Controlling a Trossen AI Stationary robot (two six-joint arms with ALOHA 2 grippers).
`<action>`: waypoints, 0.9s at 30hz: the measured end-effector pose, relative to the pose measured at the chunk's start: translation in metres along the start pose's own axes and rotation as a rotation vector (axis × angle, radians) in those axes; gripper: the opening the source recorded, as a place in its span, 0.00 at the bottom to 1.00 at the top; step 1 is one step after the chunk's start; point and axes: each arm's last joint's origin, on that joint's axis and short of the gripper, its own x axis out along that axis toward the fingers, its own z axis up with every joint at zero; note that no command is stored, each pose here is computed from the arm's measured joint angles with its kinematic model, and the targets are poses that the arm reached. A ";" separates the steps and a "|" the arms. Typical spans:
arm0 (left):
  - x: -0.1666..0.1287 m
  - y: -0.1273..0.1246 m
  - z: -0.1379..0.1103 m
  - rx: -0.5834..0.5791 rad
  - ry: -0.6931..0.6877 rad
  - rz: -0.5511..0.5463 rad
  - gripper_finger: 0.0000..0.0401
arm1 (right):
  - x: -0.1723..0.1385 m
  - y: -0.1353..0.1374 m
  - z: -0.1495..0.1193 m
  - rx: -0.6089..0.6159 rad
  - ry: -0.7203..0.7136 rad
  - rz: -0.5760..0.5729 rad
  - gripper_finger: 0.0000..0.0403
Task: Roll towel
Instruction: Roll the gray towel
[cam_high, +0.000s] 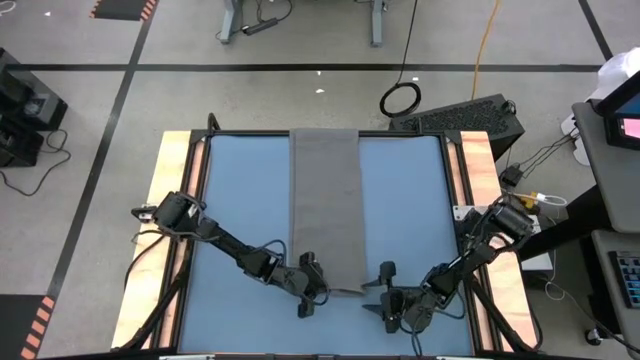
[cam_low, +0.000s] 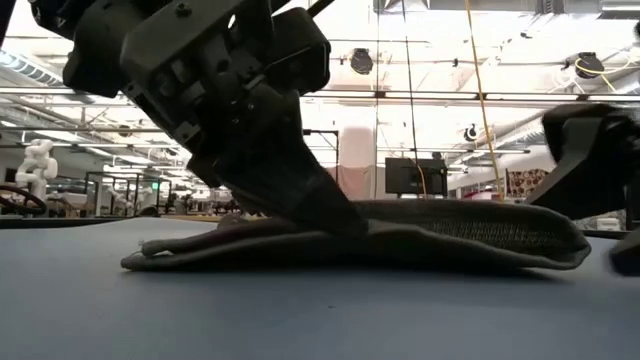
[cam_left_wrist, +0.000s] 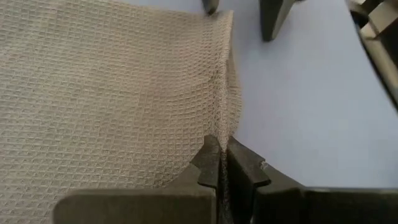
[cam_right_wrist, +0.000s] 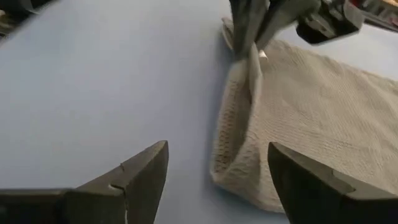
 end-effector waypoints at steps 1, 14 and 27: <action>0.000 0.000 0.000 -0.006 -0.002 -0.003 0.04 | 0.002 -0.001 -0.001 0.003 0.004 -0.008 0.65; 0.000 -0.001 0.003 -0.051 -0.006 -0.034 0.04 | 0.013 -0.009 -0.003 0.015 0.024 -0.020 0.41; 0.000 0.001 0.002 -0.048 0.008 -0.019 0.04 | 0.011 -0.011 0.004 0.086 -0.003 -0.011 0.02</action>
